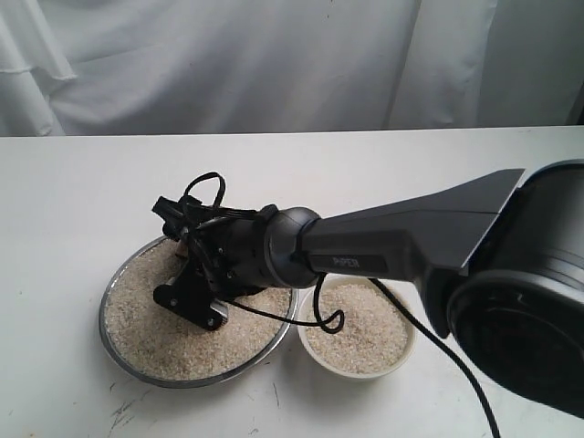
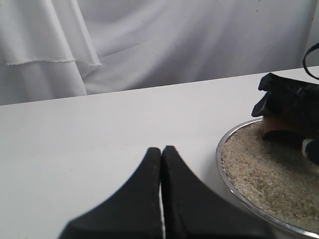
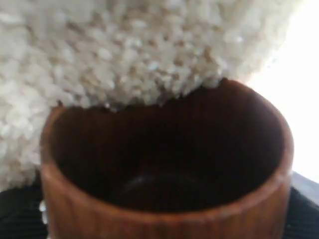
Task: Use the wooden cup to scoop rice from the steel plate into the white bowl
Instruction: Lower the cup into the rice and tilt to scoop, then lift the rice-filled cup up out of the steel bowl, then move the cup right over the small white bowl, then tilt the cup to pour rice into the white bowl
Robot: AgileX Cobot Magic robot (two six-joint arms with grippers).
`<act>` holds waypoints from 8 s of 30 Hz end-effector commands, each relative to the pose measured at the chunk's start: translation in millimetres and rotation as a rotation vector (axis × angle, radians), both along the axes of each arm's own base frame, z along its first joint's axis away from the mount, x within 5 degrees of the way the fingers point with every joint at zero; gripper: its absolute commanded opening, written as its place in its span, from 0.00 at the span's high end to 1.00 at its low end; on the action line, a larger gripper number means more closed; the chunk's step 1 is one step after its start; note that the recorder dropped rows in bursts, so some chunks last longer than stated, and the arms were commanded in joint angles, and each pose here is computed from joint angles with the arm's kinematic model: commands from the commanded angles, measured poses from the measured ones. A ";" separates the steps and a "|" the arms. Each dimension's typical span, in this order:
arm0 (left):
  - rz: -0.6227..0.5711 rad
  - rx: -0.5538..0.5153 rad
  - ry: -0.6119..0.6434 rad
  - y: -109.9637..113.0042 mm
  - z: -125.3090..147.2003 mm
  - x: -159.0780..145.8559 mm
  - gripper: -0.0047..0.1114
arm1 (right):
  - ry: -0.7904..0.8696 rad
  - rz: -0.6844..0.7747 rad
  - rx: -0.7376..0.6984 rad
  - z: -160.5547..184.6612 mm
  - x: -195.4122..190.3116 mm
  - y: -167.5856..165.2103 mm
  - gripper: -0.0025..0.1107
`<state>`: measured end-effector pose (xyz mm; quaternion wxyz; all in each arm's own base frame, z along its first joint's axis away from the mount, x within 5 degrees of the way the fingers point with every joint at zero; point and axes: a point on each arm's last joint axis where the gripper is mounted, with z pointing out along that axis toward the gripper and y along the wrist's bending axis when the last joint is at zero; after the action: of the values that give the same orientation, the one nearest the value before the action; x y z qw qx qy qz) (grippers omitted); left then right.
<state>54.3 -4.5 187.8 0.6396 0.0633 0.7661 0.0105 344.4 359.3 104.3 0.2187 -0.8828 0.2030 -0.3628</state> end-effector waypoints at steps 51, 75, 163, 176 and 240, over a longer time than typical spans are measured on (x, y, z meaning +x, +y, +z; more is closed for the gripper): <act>-0.005 -0.003 -0.005 -0.3 1.4 0.6 0.96 | 0.542 -0.151 0.198 -12.6 -12.9 -14.7 0.98; -0.005 -0.003 -0.005 -0.3 1.4 0.6 0.96 | 0.774 -0.318 0.622 33.3 14.7 -39.5 0.98; -0.005 -0.005 -0.005 -0.3 1.4 0.6 0.96 | 0.349 -0.674 0.698 102.1 -103.0 -225.4 0.98; -0.005 -0.003 -0.005 -0.3 1.4 0.6 0.96 | 0.295 -0.598 0.609 102.2 -102.9 -222.3 0.98; -0.005 -0.004 -0.005 -0.3 1.4 0.6 0.96 | 0.079 -0.439 0.131 70.5 -96.1 -187.6 0.98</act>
<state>54.3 -4.5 187.8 0.6396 0.0633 0.7661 0.0105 245.9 171.2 172.4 0.1845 -0.8170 0.4279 -0.3397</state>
